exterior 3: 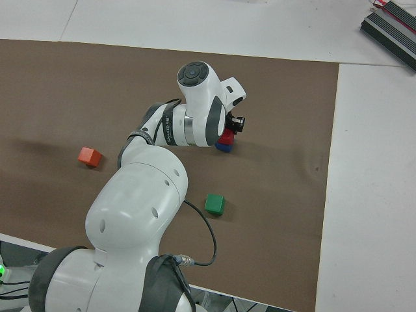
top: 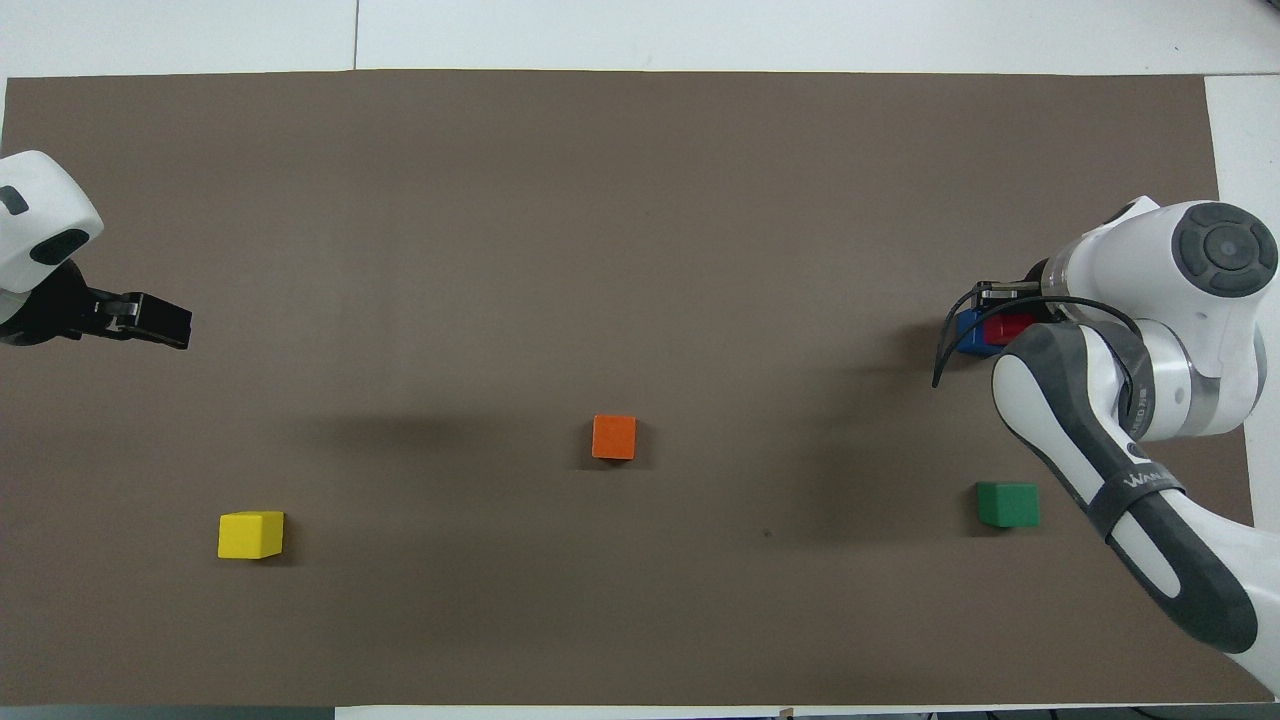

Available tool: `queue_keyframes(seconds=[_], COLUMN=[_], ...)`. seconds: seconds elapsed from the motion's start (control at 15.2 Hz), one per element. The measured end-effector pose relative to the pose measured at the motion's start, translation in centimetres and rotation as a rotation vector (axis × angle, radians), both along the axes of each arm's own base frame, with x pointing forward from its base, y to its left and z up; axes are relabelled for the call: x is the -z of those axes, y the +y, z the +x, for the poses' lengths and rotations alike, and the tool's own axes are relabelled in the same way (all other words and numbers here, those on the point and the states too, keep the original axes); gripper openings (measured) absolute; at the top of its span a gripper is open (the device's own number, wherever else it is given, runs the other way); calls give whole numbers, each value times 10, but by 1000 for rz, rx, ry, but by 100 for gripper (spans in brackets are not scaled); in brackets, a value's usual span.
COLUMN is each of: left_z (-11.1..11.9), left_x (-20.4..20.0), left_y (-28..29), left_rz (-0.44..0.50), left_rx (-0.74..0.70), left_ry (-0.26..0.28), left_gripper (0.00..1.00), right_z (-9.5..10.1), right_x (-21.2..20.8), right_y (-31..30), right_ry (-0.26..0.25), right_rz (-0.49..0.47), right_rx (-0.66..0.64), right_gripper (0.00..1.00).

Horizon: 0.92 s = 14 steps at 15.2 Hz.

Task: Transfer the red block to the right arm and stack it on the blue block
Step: 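Lower the red block onto the blue block with the right gripper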

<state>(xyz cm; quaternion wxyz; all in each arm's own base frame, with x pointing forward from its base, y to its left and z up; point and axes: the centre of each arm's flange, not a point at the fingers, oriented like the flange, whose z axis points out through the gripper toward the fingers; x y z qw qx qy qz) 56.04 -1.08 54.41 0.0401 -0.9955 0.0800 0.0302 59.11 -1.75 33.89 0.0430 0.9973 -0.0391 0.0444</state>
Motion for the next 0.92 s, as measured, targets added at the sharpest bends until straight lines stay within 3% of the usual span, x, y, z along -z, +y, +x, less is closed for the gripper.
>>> queue_keyframes(seconds=[0.66,0.92], left_z=[0,0], left_x=[-3,-7], left_y=[-10,-12], left_rz=[-5,-74], left_rx=[20,-1], left_ry=[-2,-7], left_gripper=[100,100], right_z=[0,0], right_x=[0,0], right_y=[4,4], right_ry=[-1,-3], right_rz=[1,1], right_rx=[-5,-6], right_gripper=[55,55])
